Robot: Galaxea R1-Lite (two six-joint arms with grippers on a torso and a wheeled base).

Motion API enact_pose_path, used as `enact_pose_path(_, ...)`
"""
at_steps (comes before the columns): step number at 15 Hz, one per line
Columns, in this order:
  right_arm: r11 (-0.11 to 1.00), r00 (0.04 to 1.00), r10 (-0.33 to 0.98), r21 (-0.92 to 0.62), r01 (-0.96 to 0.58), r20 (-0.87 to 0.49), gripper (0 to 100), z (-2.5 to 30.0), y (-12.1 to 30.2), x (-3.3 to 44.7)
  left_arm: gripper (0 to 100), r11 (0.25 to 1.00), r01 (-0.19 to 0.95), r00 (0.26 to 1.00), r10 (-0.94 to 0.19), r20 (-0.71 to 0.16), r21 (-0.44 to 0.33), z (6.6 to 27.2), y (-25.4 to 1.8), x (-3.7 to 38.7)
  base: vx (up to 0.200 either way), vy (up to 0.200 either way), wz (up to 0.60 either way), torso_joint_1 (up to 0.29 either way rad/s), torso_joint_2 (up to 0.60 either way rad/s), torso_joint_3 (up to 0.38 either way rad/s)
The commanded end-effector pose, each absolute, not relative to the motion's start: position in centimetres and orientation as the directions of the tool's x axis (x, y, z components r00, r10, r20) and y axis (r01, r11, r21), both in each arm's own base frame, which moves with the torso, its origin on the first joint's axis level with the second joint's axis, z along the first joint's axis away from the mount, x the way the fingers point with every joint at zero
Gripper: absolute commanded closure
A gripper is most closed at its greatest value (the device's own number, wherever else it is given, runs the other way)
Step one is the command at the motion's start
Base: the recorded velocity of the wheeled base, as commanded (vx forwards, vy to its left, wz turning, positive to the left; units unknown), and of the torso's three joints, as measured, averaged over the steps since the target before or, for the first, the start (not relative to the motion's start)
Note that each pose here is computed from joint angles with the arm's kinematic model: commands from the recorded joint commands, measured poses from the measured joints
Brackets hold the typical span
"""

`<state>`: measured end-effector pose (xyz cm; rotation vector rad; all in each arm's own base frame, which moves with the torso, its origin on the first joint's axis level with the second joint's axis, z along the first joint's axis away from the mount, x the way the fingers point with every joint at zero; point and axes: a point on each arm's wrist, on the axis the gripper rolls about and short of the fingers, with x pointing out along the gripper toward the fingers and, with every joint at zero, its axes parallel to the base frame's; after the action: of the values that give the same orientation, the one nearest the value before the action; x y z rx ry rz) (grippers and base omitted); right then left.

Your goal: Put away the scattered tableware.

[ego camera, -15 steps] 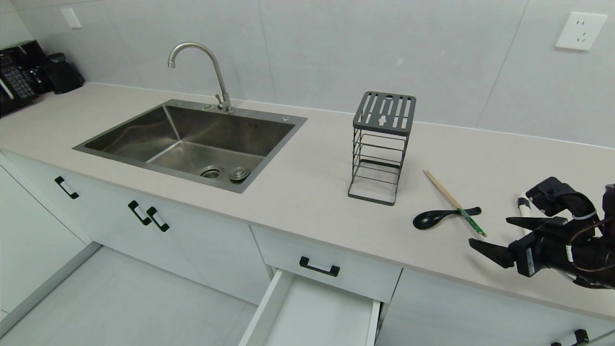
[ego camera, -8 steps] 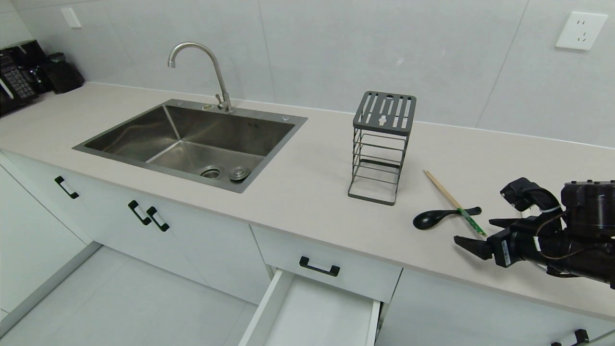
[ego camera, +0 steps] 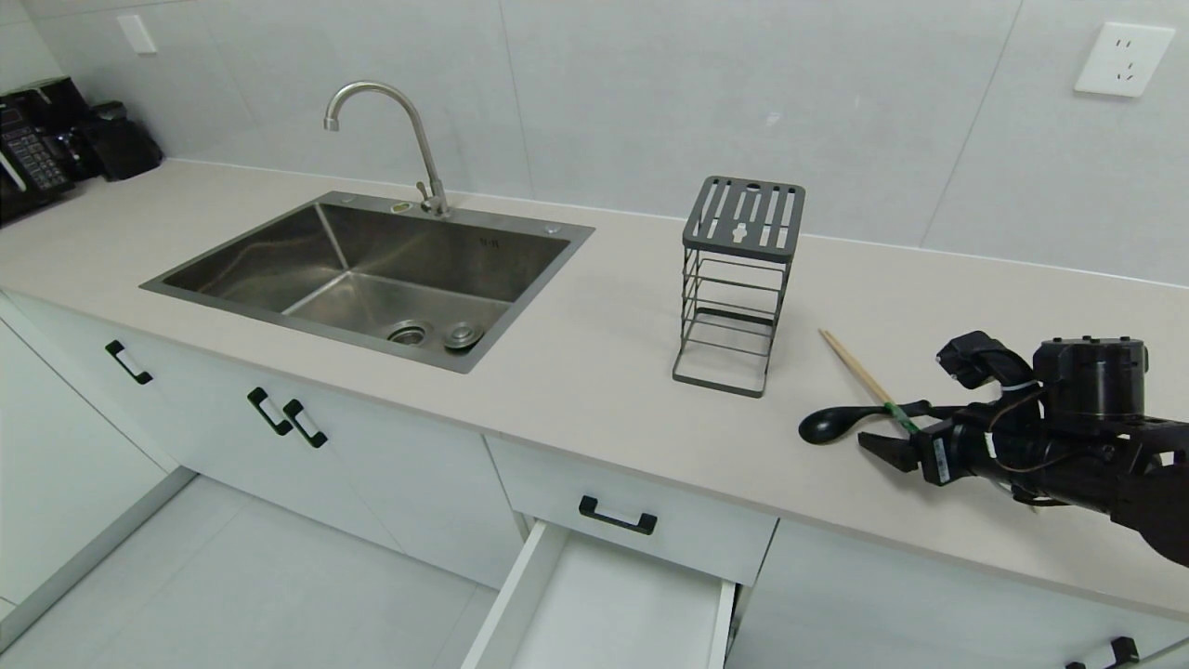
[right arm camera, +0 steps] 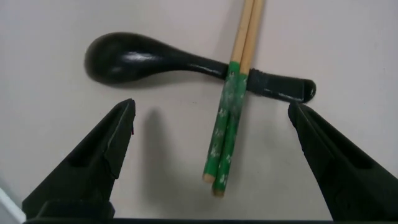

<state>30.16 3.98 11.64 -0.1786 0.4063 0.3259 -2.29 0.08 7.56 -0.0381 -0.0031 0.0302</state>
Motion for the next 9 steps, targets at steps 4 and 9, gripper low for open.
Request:
enact_pose_path(4, 0.922, 0.853, 0.315, -0.079, -0.38, -0.416, 0, 11.4, 5.7, 30.4, 0, 0.999, -0.031, 1.0, 0.031, 0.002, -0.038, 7.6, 0.1, -2.3, 0.0, 0.0, 0.0, 0.0, 0.0, 0.0)
enact_pose_path(9, 0.927, 0.855, 0.303, -0.079, -0.368, -0.422, 0, 11.2, 5.4, 30.8, 0, 0.999, -0.031, 1.0, 0.031, 0.002, -0.038, 7.6, 0.1, -2.3, 0.0, 0.0, 0.0, 0.0, 0.0, 0.0)
